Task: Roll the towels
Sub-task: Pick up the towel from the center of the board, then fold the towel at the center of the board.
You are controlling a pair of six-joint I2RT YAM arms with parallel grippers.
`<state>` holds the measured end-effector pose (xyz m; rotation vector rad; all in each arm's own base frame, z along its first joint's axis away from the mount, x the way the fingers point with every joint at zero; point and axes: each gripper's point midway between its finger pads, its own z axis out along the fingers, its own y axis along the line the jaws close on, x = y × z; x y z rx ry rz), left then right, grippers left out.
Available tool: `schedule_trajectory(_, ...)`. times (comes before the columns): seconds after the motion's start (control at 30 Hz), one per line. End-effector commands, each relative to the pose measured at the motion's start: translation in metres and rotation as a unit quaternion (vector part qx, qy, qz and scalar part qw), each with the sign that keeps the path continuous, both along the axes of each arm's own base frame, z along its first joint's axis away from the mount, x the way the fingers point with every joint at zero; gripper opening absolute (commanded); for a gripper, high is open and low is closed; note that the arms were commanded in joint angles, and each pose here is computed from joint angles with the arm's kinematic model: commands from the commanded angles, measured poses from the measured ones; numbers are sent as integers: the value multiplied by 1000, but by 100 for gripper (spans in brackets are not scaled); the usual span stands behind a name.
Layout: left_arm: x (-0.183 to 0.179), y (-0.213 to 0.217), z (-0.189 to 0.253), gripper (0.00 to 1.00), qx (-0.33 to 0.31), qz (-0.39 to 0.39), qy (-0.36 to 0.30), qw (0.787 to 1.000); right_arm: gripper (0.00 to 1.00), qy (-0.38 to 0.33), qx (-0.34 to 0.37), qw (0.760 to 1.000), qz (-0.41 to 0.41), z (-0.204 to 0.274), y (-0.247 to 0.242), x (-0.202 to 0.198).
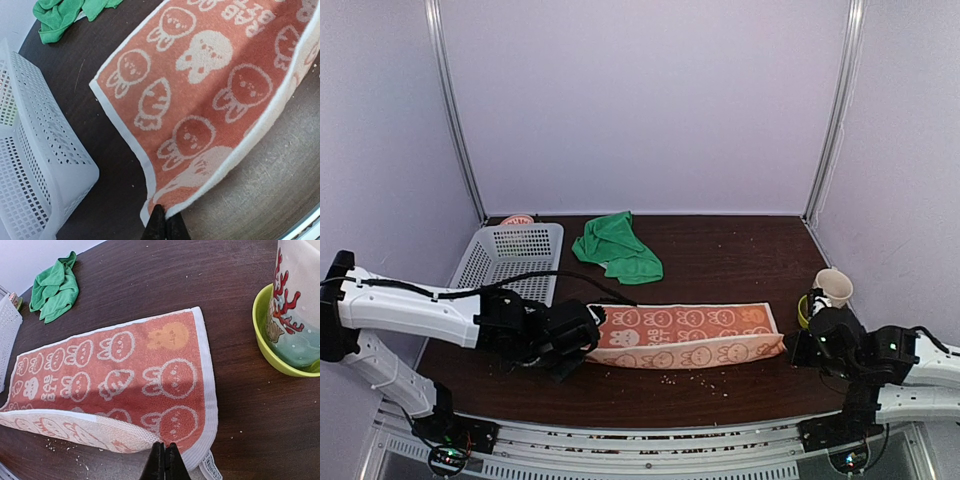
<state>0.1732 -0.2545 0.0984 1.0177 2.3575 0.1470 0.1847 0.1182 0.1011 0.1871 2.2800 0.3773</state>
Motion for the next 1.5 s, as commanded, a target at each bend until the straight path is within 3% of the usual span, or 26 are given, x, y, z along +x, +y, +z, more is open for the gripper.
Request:
schedule_trajectory(0.0, 25, -3, 18, 0, 8, 9, -38, 999, 0, -33, -4, 999, -26, 25, 4, 18)
schedule_trajectory(0.67, 86, -6, 17, 0, 13, 39, -44, 998, 0, -35, -29, 996, -77, 37, 2, 73)
schedule_trajectory(1.47, 133, -8, -10, 0, 51, 63, -31, 996, 0, 8, -65, 994, -89, 9, 5, 127)
